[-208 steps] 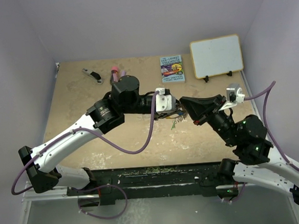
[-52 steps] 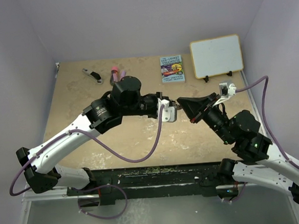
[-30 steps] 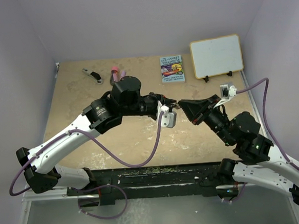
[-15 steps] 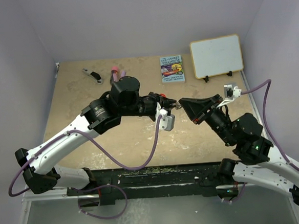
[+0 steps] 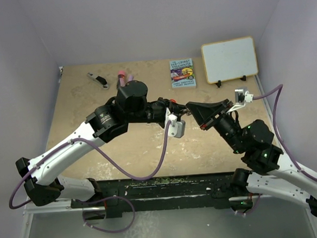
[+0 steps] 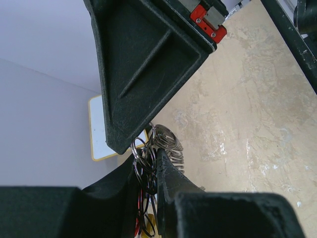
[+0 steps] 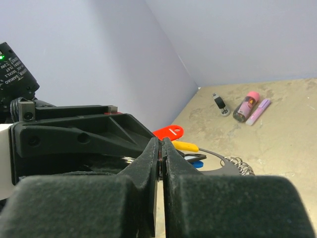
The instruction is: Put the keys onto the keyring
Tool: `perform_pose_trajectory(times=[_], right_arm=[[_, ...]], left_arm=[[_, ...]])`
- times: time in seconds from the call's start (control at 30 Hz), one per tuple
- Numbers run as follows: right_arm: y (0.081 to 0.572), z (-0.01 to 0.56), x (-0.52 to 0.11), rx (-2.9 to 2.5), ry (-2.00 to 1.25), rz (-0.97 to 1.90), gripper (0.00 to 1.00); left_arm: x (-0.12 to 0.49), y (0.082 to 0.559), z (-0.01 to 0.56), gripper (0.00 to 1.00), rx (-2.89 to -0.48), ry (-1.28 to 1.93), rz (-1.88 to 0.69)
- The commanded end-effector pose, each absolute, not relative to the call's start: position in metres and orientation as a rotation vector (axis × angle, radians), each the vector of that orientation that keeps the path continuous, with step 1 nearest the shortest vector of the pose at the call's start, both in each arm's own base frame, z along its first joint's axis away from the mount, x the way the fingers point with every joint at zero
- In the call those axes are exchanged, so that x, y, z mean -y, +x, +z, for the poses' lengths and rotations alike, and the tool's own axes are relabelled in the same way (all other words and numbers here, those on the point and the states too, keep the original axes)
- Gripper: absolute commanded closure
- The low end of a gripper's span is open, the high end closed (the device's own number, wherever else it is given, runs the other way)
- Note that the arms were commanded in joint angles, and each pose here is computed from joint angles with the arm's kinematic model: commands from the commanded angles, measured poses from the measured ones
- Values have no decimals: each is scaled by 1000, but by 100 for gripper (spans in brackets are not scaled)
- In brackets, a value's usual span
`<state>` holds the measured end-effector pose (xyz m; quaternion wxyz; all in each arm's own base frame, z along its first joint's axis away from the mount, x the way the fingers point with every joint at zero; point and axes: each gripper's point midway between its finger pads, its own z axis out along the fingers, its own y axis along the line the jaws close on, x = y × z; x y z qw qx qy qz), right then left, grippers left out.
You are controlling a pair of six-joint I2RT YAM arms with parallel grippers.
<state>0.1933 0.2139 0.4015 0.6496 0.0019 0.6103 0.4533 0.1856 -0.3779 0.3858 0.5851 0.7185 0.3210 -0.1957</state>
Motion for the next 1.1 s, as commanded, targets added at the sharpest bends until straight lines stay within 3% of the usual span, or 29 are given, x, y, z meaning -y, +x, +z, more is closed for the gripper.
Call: perform_pose_trajectory(times=[0.0,1.07], right_arm=[[193,418,-214,-1325,31,1069,99],[220,436,-187,-1058,216,945,100]], left_arm=[[376,176,436,93,-634,1571,-461],[393,196,467,93,-915,1274,-676]])
